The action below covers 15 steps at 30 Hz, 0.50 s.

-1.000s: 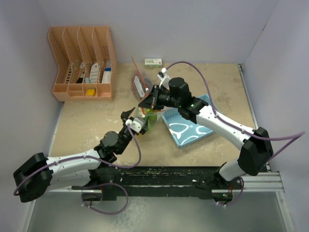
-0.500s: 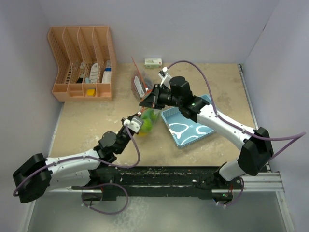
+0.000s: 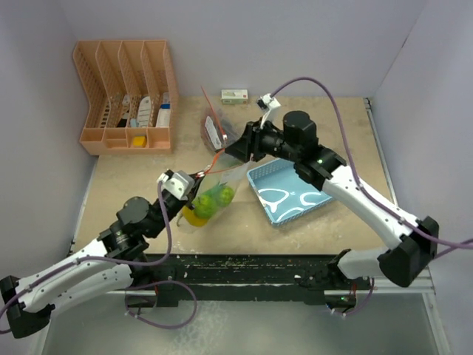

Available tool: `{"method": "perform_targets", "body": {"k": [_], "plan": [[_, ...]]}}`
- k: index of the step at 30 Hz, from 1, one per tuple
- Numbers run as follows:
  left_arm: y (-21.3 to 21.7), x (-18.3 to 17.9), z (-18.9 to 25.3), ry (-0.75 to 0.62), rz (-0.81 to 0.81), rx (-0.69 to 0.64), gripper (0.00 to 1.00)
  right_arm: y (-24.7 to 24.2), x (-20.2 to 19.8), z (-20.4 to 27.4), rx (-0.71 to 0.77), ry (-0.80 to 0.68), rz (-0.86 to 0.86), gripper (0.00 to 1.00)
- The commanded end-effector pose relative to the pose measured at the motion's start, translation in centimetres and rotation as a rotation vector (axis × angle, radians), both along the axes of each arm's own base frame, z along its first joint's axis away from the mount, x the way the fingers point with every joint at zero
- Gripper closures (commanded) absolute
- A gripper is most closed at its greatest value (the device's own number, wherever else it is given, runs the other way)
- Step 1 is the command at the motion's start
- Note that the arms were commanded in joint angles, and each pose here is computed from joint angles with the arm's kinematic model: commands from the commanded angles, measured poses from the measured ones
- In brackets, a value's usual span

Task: Place the food in the zip-top bag and seal the zipper
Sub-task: Zip the zipper food storage bag at the center of the board.

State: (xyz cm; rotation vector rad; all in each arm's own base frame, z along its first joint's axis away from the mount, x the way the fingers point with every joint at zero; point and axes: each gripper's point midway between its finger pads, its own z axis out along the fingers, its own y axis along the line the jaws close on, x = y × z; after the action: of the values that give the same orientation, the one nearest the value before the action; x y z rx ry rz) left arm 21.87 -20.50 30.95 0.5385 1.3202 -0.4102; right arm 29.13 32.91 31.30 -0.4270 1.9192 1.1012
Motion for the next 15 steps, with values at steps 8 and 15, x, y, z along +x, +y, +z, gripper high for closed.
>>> {"method": "perform_targets", "body": {"k": [8, 15], "plan": [[-0.5, -5.1, 0.8, 0.195, -0.240, 0.082, 1.00, -1.5, -7.8, 10.6, 0.036, -0.824, 0.416, 0.53], [-0.8, -6.5, 1.8, 0.240, -0.307, 0.088, 1.00, 0.5, -9.1, 9.8, 0.069, -0.875, 0.622, 0.56]]}}
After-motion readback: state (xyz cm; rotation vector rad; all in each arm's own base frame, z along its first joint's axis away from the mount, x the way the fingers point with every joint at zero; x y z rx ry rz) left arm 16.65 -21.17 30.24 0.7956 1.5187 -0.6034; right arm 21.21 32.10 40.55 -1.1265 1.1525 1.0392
